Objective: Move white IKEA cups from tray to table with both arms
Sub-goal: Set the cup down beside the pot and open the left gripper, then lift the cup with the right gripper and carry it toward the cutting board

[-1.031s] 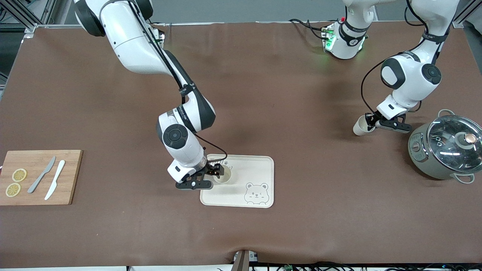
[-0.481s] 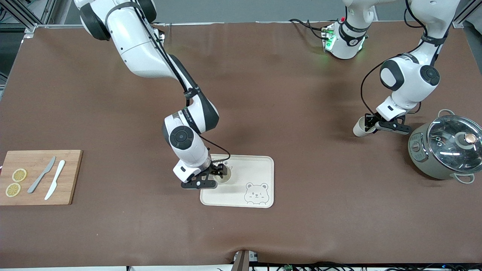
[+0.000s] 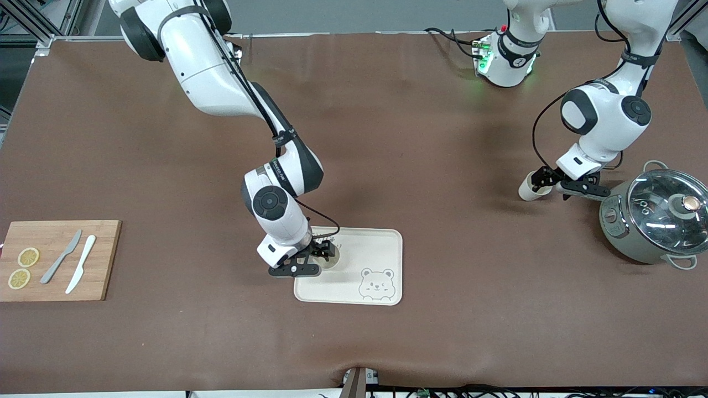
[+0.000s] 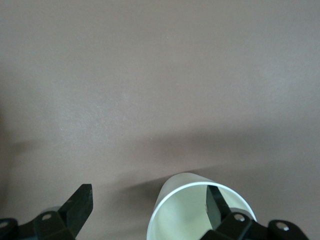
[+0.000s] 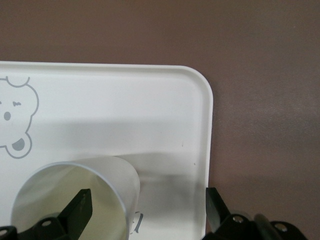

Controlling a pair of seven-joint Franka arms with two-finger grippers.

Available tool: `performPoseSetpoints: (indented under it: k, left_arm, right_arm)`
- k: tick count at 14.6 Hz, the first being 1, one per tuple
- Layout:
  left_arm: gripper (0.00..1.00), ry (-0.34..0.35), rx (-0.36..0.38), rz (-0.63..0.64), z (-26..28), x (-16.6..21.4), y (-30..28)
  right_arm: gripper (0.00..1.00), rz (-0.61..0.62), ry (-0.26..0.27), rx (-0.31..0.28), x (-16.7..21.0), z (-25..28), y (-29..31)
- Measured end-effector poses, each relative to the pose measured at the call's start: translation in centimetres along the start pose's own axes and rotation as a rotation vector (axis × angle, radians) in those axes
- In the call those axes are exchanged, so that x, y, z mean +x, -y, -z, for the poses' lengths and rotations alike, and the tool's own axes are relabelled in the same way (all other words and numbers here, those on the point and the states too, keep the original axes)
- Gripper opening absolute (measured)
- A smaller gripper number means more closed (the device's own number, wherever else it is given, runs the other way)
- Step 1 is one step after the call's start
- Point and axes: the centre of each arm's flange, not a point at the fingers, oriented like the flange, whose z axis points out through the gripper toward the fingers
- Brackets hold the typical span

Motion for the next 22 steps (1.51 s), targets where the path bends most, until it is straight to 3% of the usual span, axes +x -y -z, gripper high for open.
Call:
performPoseSetpoints:
  k: [4, 9, 12, 17, 22]
  left_arm:
    - [1.00, 0.038, -0.060, 0.030, 3.9, 1.3, -0.8]
    - [1.00, 0.035, -0.093, 0.060, 9.1, 2.8, -1.7]
    - [1.00, 0.030, -0.057, 0.055, 11.3, 3.7, -1.1]
    - [1.00, 0.147, 0.008, 0.050, 20.2, 6.8, 2.4]
    - [1.00, 0.106, 0.036, 0.125, 25.5, 10.0, 3.5]
  right_arm:
    - [0.62, 0.000, -0.003, 0.001, 0.0, 0.0, 0.0]
    - [0.11, 0.000, -0.003, 0.001, 0.0, 0.0, 0.0]
    - [0.04, 0.000, -0.003, 0.001, 0.0, -0.1, 0.0]
    - [0.04, 0.000, -0.004, 0.002, 0.0, 0.0, 0.0]
    - [0.04, -0.026, -0.006, 0.021, 0.7, 0.7, -0.1]
